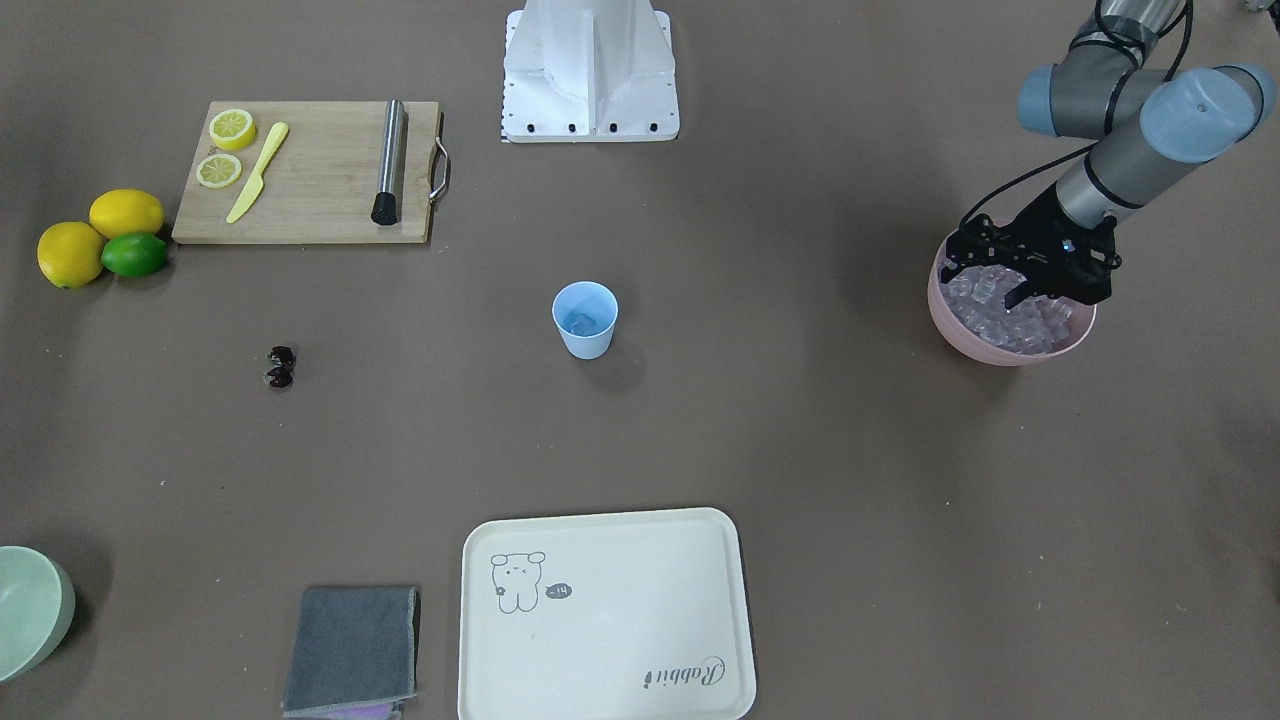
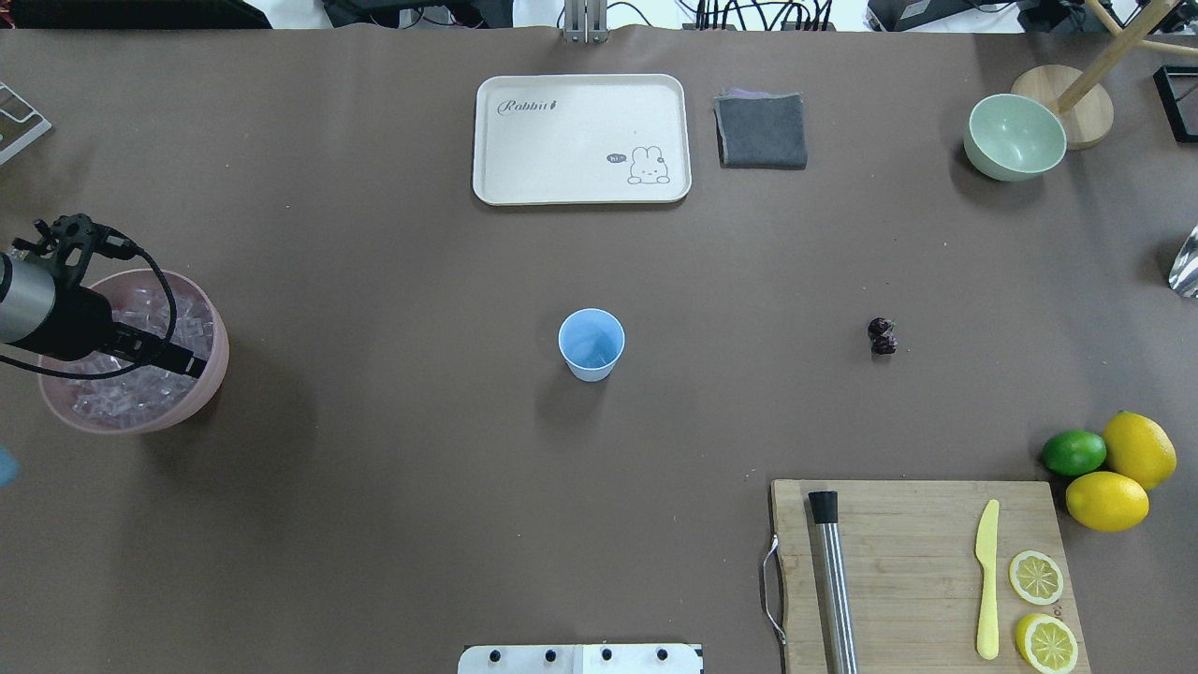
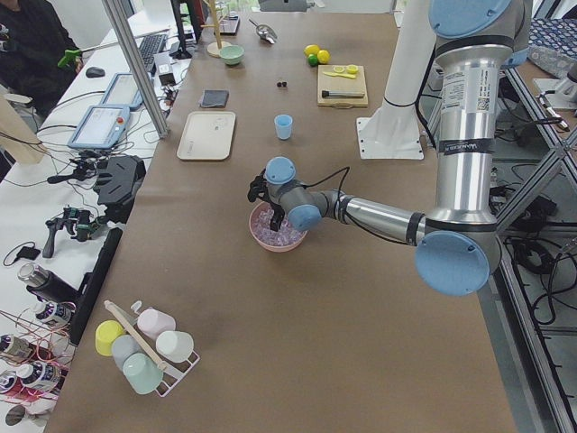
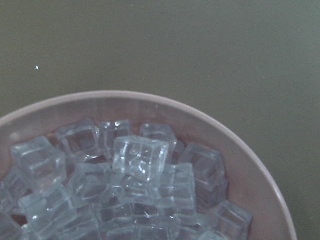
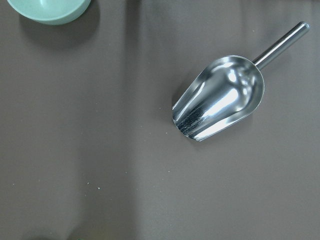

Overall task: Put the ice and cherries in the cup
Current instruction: 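Lower the left gripper into the ice and grasp another cube, then carry the second ice cube with the left gripper over the cup, then open the left gripper to drop the ice into the cup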

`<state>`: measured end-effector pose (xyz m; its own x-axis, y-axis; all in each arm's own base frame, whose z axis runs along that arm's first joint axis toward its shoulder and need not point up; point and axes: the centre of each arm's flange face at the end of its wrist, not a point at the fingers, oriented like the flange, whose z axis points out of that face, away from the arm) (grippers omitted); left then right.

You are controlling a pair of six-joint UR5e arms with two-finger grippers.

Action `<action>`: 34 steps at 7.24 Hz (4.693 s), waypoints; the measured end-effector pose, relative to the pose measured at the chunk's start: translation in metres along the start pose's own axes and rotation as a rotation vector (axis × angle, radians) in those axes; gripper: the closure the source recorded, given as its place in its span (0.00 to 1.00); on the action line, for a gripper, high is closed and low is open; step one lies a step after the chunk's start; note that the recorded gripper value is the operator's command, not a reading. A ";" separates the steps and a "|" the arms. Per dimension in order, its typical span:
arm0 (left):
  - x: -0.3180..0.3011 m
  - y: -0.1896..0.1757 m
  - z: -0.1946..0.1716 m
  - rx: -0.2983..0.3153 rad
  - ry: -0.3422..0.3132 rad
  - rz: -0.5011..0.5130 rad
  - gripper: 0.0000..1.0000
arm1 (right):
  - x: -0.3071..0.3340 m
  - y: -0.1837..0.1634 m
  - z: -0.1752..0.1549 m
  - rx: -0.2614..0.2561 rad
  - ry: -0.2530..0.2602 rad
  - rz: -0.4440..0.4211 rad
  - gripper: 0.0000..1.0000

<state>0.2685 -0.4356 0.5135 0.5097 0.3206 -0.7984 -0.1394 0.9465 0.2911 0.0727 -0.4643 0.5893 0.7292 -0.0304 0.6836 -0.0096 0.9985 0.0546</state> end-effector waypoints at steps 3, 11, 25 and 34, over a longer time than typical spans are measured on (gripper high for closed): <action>0.005 0.002 0.005 -0.009 0.003 0.013 0.65 | -0.001 0.001 -0.002 0.005 0.000 -0.001 0.00; 0.011 0.003 -0.005 -0.004 0.023 0.027 1.00 | -0.004 -0.002 -0.007 0.014 -0.001 -0.007 0.00; 0.416 -0.144 0.005 0.327 0.285 -0.149 1.00 | 0.001 -0.002 0.000 -0.001 0.000 0.025 0.00; 0.418 -0.138 0.061 0.313 0.203 -0.168 0.03 | -0.005 -0.012 -0.006 0.014 -0.002 0.033 0.00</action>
<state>0.5522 -0.4349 0.1718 0.3211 0.1932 -0.9271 0.2126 0.9393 0.2694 0.0736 -0.4759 0.5807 0.7272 0.0025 0.6864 -0.0435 0.9981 0.0425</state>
